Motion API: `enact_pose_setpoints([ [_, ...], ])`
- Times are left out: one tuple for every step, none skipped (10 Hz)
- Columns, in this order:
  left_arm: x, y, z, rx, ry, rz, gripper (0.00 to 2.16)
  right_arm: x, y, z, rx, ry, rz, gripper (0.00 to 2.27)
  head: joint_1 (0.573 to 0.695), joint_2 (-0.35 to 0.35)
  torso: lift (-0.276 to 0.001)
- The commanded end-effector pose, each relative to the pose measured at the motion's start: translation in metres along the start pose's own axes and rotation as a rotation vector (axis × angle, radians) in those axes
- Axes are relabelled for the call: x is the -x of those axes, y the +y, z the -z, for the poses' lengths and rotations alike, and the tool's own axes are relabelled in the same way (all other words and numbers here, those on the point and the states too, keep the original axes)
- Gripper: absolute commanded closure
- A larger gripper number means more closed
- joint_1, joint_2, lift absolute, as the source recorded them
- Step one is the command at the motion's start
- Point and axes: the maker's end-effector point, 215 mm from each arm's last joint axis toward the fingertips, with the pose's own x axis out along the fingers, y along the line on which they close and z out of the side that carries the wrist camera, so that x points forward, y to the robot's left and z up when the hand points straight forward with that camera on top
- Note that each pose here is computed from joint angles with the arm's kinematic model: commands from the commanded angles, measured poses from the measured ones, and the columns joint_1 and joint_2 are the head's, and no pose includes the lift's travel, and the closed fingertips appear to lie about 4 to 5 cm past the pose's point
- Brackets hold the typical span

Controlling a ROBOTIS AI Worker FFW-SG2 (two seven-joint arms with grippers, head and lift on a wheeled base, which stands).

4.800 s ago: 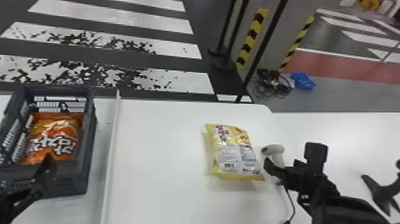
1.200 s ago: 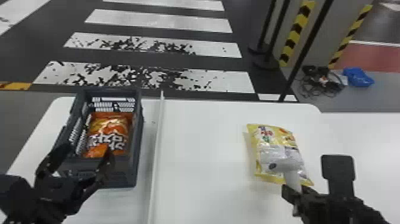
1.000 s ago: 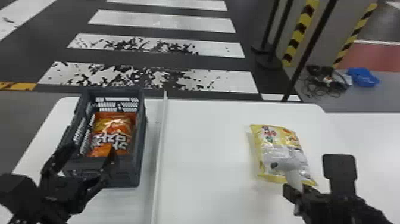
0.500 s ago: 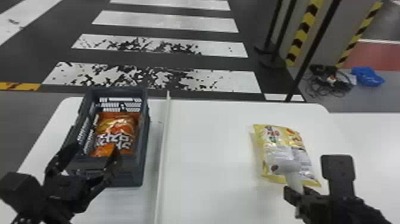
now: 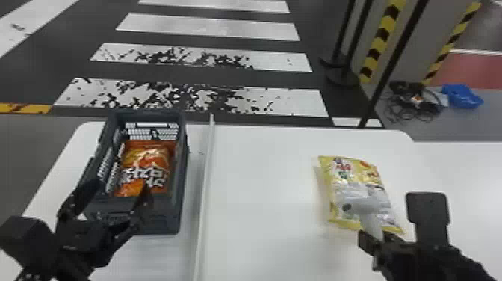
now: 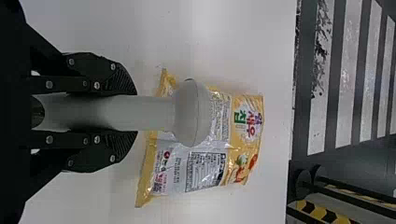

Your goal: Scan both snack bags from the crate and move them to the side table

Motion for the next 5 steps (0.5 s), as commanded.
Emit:
enact_pose_setpoints([
  [0.001,0.000,0.001,0.000,0.001,-0.001,0.06,0.001,-0.015,-0.013,-0.009,-0.047,0.016,2.24,0.695,-0.088,-0.099],
  [0.001,0.000,0.001,0.000,0.001,0.001,0.06,0.001,-0.032,-0.016,-0.026,-0.052,0.037,2.24,0.695,-0.097,-0.099],
  [0.001,0.000,0.001,-0.001,0.002,0.001,0.06,0.002,-0.058,-0.028,-0.035,-0.098,0.068,2.24,0.695,-0.117,-0.099],
  [0.000,-0.001,0.001,0.001,0.002,0.002,0.06,0.002,-0.082,-0.037,-0.055,-0.142,0.089,2.24,0.695,-0.146,-0.099],
  [0.000,-0.002,0.001,0.000,0.002,0.004,0.06,-0.001,-0.108,-0.043,-0.068,-0.172,0.123,2.24,0.695,-0.161,-0.099],
])
